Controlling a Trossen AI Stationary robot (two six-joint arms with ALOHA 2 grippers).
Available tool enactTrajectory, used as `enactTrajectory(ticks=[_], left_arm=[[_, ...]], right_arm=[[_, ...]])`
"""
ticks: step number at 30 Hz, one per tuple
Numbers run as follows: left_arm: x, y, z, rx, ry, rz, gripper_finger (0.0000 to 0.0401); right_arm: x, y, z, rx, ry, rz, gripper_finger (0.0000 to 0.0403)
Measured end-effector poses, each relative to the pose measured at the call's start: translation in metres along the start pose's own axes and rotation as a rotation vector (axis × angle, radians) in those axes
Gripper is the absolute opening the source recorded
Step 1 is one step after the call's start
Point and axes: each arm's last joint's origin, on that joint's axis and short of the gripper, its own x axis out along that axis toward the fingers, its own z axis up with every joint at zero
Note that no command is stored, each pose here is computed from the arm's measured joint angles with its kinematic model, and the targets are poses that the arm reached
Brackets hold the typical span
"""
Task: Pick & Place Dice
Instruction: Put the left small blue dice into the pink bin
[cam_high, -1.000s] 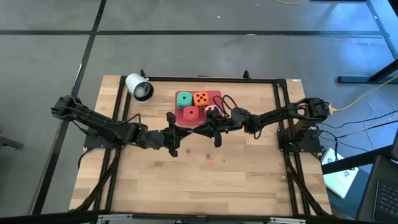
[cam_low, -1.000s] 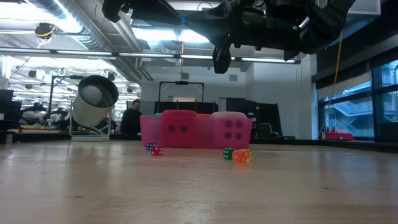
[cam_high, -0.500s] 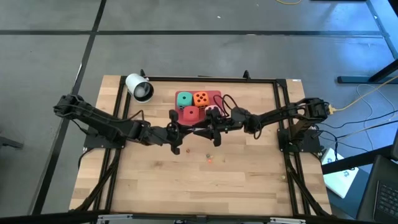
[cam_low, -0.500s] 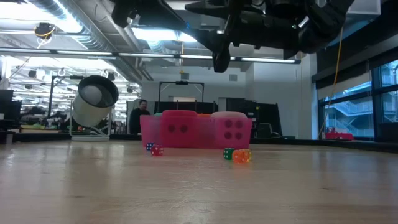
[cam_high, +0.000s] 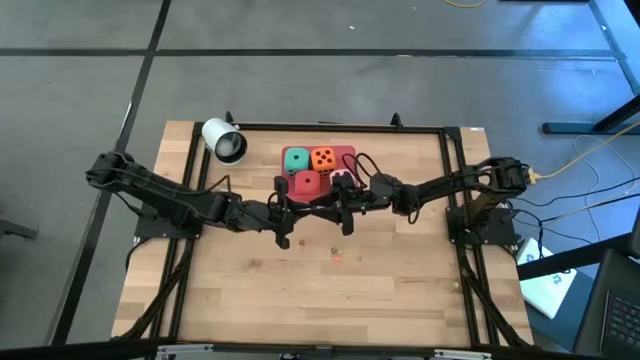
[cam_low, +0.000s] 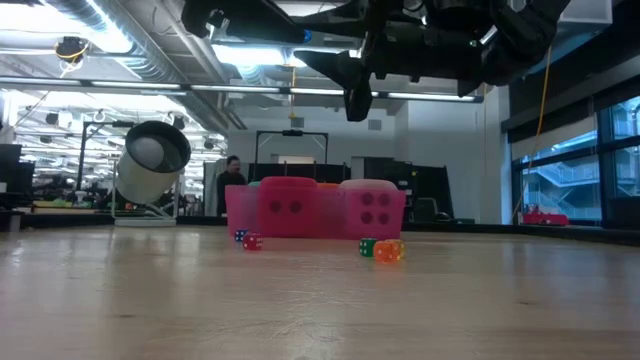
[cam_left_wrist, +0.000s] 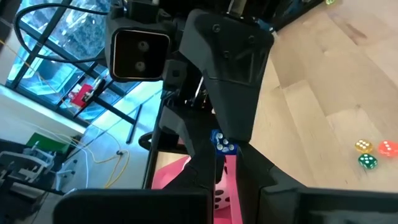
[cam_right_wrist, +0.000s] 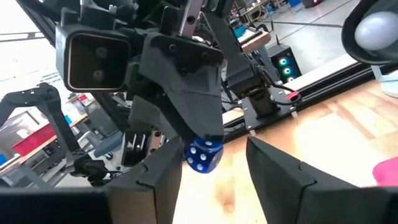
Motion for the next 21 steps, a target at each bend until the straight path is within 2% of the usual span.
enactTrajectory(ticks=[9,17,21], left_arm=[[0.0042,-0.0050,-0.0026,0.014,0.012,-0.021,0.0018],[0.0086,-0.0072,-0.0041,0.028,0.027,-0.004,0.0018],[0.0087,-0.0069,-0.0042,0.038,0.033,0.008,0.0018]], right_arm=[[-0.0001,-0.0002,-0.0002,0.000,0.001,0.000,0.0136],[-0.0004,-0.0004,-0.0008,0.000,0.009,0.003,0.0089],[-0.0005,-0.0005,-0.0007,-0.003,0.008,0.003,0.0079]])
